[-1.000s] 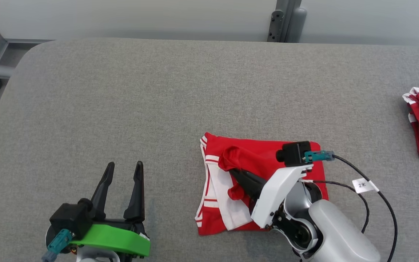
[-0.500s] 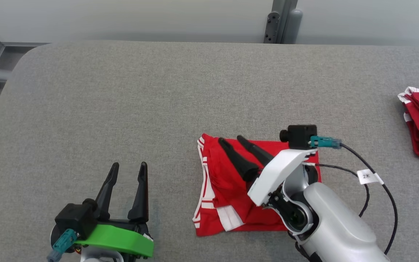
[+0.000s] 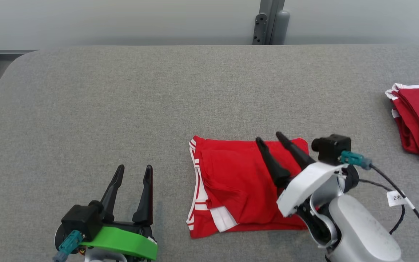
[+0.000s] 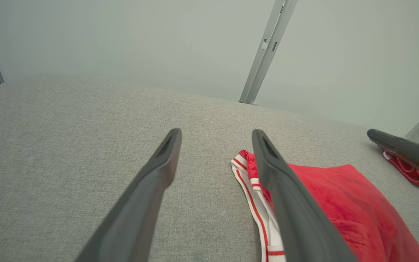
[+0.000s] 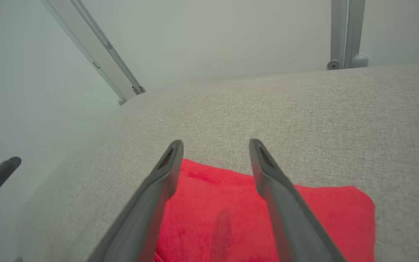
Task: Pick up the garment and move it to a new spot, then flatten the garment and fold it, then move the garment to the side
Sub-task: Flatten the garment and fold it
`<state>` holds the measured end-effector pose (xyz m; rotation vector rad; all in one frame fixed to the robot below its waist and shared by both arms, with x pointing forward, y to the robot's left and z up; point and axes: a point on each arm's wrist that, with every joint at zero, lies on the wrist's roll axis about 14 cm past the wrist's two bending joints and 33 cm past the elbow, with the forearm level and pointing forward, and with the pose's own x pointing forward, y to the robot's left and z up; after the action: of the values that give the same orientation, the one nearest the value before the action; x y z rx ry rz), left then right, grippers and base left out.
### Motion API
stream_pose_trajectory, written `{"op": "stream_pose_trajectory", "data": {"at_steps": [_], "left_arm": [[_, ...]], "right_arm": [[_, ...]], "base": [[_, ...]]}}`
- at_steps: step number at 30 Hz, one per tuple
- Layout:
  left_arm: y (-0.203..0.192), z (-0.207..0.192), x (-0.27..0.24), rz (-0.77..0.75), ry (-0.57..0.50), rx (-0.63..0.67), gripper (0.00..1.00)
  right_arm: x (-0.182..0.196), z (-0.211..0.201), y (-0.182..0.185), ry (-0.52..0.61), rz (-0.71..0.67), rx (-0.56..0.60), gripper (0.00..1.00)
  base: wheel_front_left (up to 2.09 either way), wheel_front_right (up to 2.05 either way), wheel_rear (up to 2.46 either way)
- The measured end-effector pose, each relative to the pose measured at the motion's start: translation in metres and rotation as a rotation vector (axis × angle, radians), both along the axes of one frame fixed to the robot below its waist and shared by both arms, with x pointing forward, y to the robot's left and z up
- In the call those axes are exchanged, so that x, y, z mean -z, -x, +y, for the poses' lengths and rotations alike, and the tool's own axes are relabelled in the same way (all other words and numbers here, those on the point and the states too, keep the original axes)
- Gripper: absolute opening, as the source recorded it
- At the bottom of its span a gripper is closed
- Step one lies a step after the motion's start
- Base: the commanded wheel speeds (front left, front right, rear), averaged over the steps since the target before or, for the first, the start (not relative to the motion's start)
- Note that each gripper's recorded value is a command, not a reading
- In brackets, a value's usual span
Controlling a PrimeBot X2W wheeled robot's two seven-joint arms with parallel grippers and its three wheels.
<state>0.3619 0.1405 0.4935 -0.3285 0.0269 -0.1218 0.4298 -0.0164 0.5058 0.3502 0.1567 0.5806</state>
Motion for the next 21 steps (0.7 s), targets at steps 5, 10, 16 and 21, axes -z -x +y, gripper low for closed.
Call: {"op": "stream_pose_trajectory", "data": {"at_steps": [5, 10, 16, 21], "left_arm": [[0.001, -0.001, 0.001, 0.004, 0.000, 0.006, 1.00], [0.003, 0.002, 0.002, 0.010, -0.004, -0.001, 1.00], [0.004, 0.008, 0.005, 0.020, -0.012, -0.018, 1.00], [0.004, 0.011, 0.005, 0.022, -0.014, -0.031, 1.00]], "right_arm": [[0.043, 0.004, 0.031, 0.079, 0.106, -0.060, 0.00], [0.072, 0.021, 0.061, 0.104, 0.196, -0.138, 0.00], [0.081, 0.060, 0.077, 0.126, 0.208, -0.274, 0.00], [0.081, 0.087, 0.095, 0.135, 0.206, -0.399, 0.00]], "base": [[0.00, 0.00, 0.00], [0.00, 0.00, 0.00], [0.00, 0.00, 0.00], [0.00, 0.00, 0.00]]}}
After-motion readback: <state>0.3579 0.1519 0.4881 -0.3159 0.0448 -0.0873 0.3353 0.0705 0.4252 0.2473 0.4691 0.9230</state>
